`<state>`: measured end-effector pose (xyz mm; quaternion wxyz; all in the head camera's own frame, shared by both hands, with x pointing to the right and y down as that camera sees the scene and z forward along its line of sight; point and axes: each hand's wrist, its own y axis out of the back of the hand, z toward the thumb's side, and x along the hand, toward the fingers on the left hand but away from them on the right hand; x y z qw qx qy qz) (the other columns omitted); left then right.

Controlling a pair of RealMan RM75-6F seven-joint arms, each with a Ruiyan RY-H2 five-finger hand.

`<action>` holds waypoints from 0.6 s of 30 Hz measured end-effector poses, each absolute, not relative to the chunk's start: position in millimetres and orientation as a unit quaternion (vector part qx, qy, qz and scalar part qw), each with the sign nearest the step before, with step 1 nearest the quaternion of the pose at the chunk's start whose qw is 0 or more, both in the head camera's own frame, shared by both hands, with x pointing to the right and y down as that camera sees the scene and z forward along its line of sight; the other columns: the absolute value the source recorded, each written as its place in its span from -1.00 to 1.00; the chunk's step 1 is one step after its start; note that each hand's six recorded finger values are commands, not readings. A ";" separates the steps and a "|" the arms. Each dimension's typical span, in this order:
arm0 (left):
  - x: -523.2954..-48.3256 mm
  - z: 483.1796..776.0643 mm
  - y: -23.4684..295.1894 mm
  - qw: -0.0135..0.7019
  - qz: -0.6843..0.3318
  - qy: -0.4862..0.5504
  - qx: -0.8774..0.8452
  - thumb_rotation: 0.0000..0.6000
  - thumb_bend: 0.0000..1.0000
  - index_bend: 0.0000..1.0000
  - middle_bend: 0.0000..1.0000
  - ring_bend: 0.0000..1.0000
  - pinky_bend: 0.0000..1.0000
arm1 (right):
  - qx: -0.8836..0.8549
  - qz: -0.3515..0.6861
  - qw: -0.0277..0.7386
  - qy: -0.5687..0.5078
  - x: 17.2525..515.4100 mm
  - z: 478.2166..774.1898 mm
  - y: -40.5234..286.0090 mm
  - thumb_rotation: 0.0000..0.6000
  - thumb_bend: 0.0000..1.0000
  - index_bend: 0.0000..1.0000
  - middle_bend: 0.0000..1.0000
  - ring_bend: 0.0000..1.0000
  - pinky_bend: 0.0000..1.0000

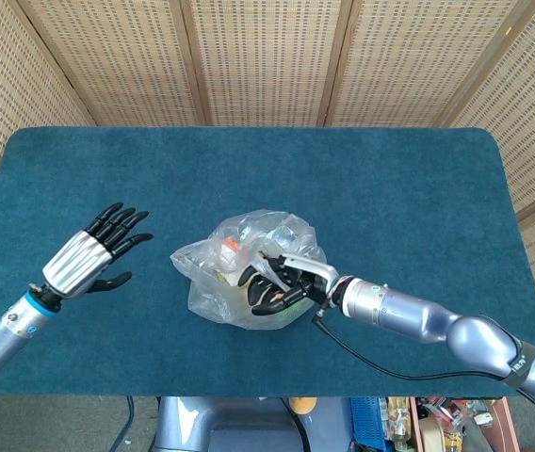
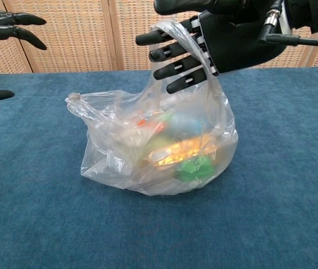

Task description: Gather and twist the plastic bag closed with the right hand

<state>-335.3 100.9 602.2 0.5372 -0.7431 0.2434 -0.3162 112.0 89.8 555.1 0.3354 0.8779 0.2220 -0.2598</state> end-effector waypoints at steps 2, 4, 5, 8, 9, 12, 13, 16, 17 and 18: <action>-323.8 610.9 98.9 0.559 -0.300 0.233 -0.737 1.00 -0.39 -0.60 -1.00 -1.00 -1.00 | 0.877 -0.261 0.336 0.225 113.7 555.9 88.3 1.00 -0.94 -0.24 0.06 -0.17 -0.17; -312.3 619.0 97.1 0.574 -0.285 0.229 -0.732 1.00 -0.40 -0.60 -1.00 -1.00 -1.00 | 0.876 -0.261 0.336 0.227 114.5 556.5 86.8 1.00 -0.93 -0.24 0.06 -0.17 -0.17; -307.4 622.3 96.3 0.579 -0.279 0.229 -0.731 1.00 -0.40 -0.60 -1.00 -1.00 -1.00 | 0.876 -0.261 0.336 0.227 114.7 556.8 85.9 1.00 -0.93 -0.24 0.06 -0.17 -0.17; -291.9 631.5 93.7 0.590 -0.259 0.231 -0.729 1.00 -0.40 -0.60 -1.00 -1.00 -1.00 | 0.876 -0.260 0.336 0.228 114.8 557.5 83.8 1.00 -0.92 -0.24 0.06 -0.17 -0.17; -287.7 633.7 93.0 0.592 -0.253 0.231 -0.729 1.00 -0.39 -0.60 -1.00 -1.00 -1.00 | 0.876 -0.261 0.336 0.228 115.0 557.9 83.2 1.00 -0.91 -0.24 0.06 -0.17 -0.17; -277.1 640.4 91.2 0.601 -0.238 0.227 -0.728 1.00 -0.39 -0.60 -1.00 -1.00 -1.00 | 0.875 -0.262 0.336 0.230 115.9 559.8 81.0 1.00 -0.90 -0.24 0.06 -0.17 -0.17; -274.4 643.2 90.6 0.605 -0.235 0.224 -0.727 1.00 -0.39 -0.60 -1.00 -1.00 -1.00 | 0.875 -0.262 0.336 0.231 116.3 560.3 80.2 1.00 -0.89 -0.24 0.06 -0.17 -0.17; -270.5 650.4 89.2 0.613 -0.232 0.215 -0.724 1.00 -0.39 -0.60 -1.00 -1.00 -1.00 | 0.873 -0.265 0.336 0.234 117.7 562.6 77.5 1.00 -0.89 -0.24 0.06 -0.17 -0.17; -270.1 652.3 88.7 0.615 -0.232 0.213 -0.723 1.00 -0.40 -0.60 -1.00 -1.00 -1.00 | 0.872 -0.266 0.336 0.235 118.7 563.9 76.6 1.00 -0.89 -0.24 0.06 -0.17 -0.17; -270.0 654.1 88.2 0.616 -0.233 0.210 -0.722 1.00 -0.40 -0.59 -1.00 -1.00 -1.00 | 0.872 -0.268 0.336 0.235 119.2 564.9 76.0 1.00 -0.89 -0.24 0.06 -0.17 -0.17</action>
